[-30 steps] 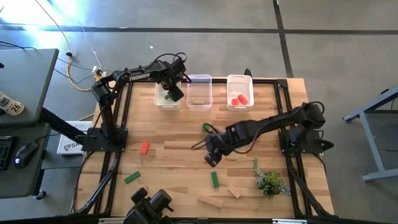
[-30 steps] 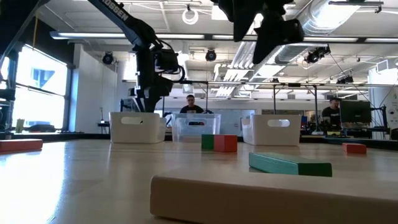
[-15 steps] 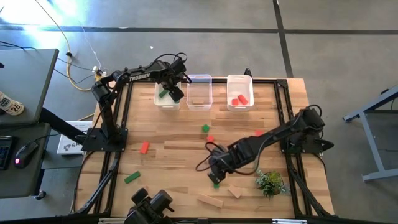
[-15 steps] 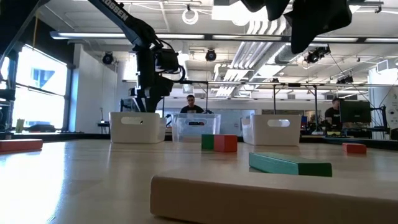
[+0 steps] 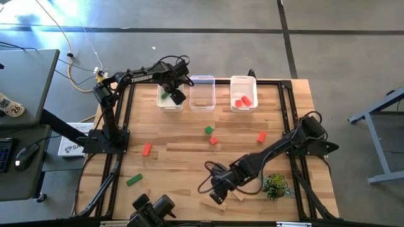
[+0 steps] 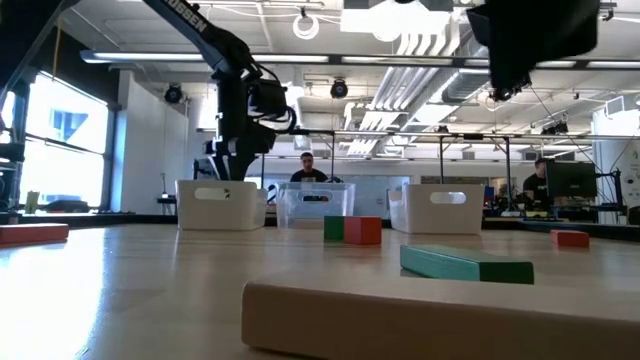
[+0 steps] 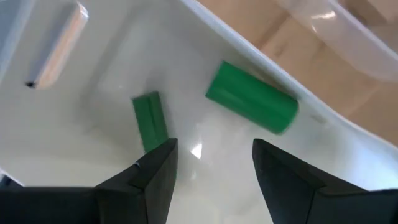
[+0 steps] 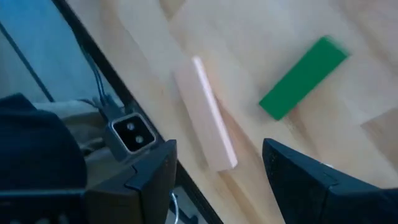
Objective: Sort & place blocks by color
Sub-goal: Put the brown block into the transparent bin
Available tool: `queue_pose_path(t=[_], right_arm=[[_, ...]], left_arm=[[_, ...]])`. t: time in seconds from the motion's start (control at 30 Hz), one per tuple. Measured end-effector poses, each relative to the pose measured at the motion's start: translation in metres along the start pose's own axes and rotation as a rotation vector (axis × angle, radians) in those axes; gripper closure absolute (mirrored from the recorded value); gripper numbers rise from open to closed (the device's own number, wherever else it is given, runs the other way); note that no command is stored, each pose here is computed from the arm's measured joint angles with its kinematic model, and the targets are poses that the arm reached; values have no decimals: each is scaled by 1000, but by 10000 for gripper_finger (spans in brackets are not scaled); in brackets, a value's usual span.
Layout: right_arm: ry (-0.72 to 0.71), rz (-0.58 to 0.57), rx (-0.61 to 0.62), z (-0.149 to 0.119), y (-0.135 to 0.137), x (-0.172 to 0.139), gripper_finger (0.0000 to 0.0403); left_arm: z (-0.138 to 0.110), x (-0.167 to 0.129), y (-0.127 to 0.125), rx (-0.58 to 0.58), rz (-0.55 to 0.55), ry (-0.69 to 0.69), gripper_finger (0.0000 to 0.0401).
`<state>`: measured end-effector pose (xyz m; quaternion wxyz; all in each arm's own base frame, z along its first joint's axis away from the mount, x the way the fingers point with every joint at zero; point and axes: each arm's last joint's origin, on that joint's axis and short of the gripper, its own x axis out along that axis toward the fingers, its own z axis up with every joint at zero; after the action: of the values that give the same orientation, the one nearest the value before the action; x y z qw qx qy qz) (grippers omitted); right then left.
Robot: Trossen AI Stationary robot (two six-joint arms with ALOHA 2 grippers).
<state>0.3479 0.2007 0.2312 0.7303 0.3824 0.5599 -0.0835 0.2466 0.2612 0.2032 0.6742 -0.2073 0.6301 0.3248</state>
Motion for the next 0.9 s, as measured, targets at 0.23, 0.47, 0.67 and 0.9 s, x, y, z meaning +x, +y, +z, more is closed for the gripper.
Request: queue_pose_path(t=[0.23,0.47,0.67,0.9], right_arm=[[17,-36,-71,-15,2,23,178],[-5,-57,-138,-31,6,45,178],[-38,-70,-198,-43,8,62,178],[-80,-71,-274,-54,11,73,178]], left_arm=[[-4,-1,-5,15,-14,39,208],[-4,-1,-8,20,-19,45,208],[-5,-1,-8,20,-18,49,208],[-5,-1,-8,20,-17,49,208]])
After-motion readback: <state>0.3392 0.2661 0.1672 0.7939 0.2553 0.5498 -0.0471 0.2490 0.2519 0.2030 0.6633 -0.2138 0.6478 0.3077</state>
